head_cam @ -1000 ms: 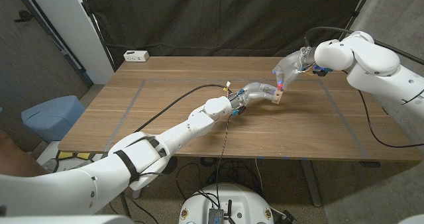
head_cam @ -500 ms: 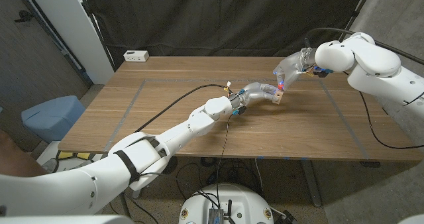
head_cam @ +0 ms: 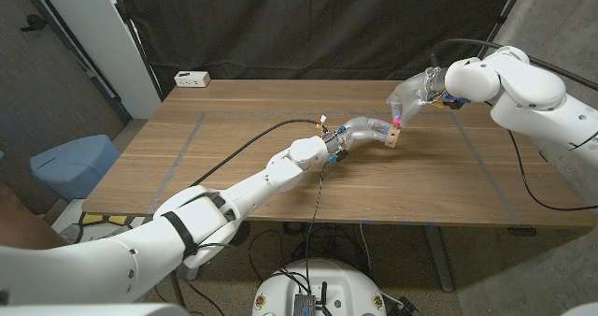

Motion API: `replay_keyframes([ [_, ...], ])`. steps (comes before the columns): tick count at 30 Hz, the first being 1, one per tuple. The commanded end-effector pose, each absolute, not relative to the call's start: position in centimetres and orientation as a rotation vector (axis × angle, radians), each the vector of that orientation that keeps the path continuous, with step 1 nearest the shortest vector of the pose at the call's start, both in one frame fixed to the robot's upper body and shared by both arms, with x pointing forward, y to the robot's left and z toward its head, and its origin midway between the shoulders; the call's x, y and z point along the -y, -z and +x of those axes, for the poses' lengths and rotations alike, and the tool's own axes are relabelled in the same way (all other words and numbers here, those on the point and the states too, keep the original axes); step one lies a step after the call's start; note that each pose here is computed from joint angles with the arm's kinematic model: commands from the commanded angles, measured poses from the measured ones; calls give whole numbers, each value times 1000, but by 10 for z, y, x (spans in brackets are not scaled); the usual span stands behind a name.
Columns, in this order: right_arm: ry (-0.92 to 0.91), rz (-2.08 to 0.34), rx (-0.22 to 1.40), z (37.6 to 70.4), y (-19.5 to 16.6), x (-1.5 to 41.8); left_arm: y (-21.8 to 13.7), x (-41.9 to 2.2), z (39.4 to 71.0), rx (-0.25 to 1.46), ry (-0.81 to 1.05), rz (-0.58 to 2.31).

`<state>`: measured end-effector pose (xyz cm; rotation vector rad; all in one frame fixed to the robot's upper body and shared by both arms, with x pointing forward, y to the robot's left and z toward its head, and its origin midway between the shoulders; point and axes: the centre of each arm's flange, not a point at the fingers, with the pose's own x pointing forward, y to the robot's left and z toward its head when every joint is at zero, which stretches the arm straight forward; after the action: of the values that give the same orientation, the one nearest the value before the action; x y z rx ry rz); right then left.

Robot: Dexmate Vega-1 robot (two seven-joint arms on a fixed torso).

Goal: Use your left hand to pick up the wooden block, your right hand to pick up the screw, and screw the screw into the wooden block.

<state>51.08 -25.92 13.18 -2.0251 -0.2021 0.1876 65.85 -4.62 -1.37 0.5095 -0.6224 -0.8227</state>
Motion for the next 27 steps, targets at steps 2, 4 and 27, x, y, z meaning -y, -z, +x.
replay_keyframes([
  [2, -177, -2043, 177, 508, -133, 260, 14, 47, 659, 621, 828, 512],
  [4, -178, -2044, 178, 508, -133, 260, 14, 47, 659, 622, 828, 513],
  [27, -203, -2084, 164, 499, -134, 254, 14, 49, 656, 626, 835, 518],
])
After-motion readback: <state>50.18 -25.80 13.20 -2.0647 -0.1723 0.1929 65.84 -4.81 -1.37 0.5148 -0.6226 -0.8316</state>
